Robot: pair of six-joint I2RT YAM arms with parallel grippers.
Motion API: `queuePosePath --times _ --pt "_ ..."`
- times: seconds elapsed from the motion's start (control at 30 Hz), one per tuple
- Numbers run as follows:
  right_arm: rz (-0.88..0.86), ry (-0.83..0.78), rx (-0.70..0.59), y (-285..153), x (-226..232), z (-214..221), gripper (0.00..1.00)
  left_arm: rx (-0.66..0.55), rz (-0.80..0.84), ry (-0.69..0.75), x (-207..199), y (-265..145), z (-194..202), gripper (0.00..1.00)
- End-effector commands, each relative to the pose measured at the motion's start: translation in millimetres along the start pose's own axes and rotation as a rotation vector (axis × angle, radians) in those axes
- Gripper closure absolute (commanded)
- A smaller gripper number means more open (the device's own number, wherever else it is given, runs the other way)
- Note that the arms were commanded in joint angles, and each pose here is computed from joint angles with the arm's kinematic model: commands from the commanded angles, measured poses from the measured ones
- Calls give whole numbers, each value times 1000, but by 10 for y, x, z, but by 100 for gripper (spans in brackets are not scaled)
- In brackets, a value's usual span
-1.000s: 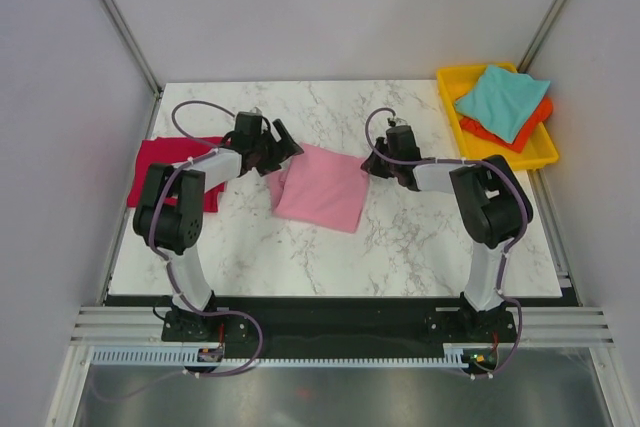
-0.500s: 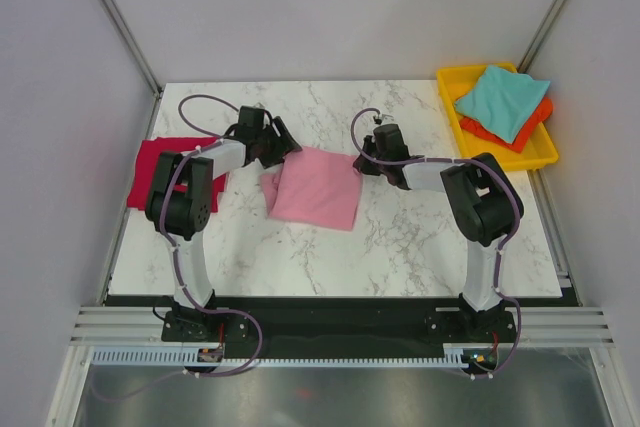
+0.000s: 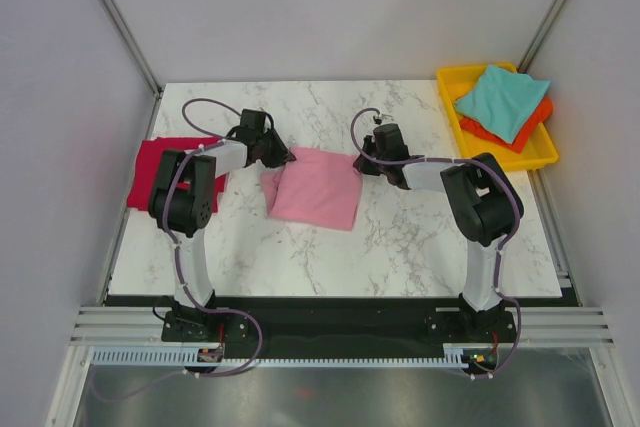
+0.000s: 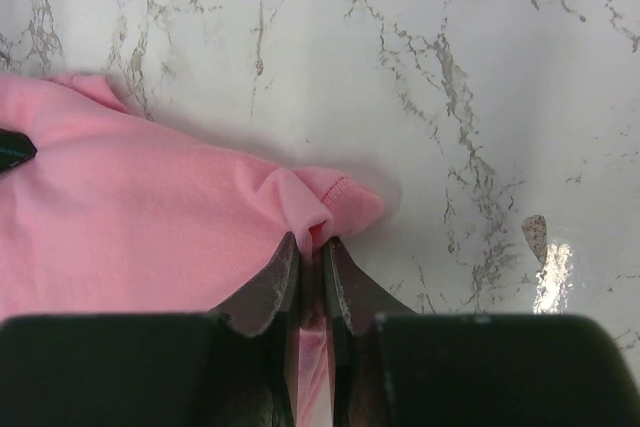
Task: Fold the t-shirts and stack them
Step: Fold the tshirt, then neatly place the folded tshirt to the corner
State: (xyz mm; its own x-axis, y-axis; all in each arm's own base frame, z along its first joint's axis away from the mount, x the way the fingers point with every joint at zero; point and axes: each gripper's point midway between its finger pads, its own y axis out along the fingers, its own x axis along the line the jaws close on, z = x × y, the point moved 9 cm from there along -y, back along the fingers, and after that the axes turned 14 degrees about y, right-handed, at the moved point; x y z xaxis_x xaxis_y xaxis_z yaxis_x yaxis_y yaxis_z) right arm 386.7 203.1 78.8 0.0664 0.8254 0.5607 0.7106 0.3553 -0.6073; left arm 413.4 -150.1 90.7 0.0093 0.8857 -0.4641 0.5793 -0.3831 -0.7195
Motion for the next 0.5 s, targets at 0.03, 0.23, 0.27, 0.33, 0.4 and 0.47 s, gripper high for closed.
queuePosePath --times 0.03,0.23,0.27,0.33,0.4,0.47 --pt "55 -26 35 -17 -79 73 100 26 -26 12 26 17 56 90" --pt "85 -44 10 -53 -67 4 100 -66 -153 27 32 -265 71 51" --pt "94 -50 6 -58 -76 -1 100 -77 -169 15 41 -294 74 41" --pt "100 -55 3 -70 -73 -5 100 -85 -186 12 63 -339 104 29" --pt "98 -55 7 -63 -79 -4 100 -93 -192 19 61 -369 69 25" --pt "95 -55 12 -65 -77 1 100 -92 -199 30 64 -373 46 23"
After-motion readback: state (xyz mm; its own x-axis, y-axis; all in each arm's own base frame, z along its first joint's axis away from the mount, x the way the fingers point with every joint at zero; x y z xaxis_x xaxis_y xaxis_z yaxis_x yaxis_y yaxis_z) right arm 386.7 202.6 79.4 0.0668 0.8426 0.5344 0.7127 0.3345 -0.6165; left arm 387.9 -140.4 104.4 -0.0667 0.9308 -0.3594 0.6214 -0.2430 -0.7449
